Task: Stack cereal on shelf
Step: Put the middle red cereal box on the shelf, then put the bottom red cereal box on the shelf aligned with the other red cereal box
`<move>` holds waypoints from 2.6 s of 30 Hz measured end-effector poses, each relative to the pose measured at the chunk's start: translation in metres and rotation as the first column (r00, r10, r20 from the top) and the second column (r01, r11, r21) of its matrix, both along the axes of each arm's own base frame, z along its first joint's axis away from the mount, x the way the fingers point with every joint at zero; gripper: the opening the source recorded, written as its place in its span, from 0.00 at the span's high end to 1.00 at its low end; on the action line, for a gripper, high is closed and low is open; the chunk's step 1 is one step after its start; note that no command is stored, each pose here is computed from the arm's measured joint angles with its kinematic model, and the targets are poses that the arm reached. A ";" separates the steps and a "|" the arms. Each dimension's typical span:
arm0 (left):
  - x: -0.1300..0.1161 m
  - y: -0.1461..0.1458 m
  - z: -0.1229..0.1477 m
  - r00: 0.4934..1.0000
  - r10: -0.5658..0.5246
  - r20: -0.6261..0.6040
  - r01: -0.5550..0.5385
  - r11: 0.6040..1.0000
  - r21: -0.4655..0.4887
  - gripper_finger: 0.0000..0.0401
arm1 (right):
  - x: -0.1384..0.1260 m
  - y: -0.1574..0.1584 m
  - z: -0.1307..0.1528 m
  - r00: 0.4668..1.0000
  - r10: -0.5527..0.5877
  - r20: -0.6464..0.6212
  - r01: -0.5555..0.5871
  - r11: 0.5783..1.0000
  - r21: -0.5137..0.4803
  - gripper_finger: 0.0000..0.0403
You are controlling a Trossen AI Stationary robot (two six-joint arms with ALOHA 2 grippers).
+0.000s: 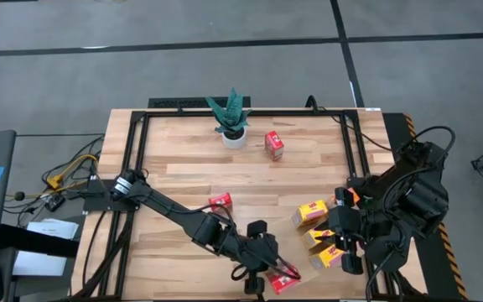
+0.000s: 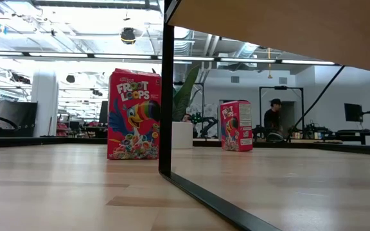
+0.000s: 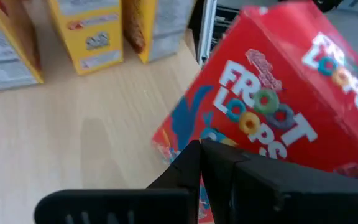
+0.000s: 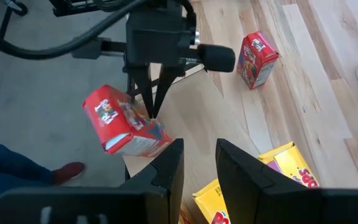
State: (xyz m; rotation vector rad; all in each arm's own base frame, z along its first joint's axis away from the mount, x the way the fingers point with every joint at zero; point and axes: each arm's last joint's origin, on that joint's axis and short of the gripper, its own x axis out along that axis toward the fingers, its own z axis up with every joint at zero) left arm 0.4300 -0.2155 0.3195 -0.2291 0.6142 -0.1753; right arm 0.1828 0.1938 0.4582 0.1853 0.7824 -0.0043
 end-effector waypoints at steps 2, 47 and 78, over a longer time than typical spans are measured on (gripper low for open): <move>0.000 0.002 0.000 1.000 0.006 -0.006 -0.006 1.000 0.005 1.00 | 0.000 0.000 0.000 1.000 0.000 -0.002 0.000 1.000 -0.002 0.71; -0.081 0.133 -0.006 0.799 0.269 -0.539 0.011 0.888 0.459 0.16 | -0.020 0.005 -0.006 0.993 0.074 -0.095 -0.082 0.993 -0.079 0.71; -0.087 0.132 -0.074 0.811 0.323 -0.488 -0.089 0.892 0.443 0.15 | -0.021 0.003 -0.008 0.989 0.097 -0.112 -0.110 0.986 -0.122 0.71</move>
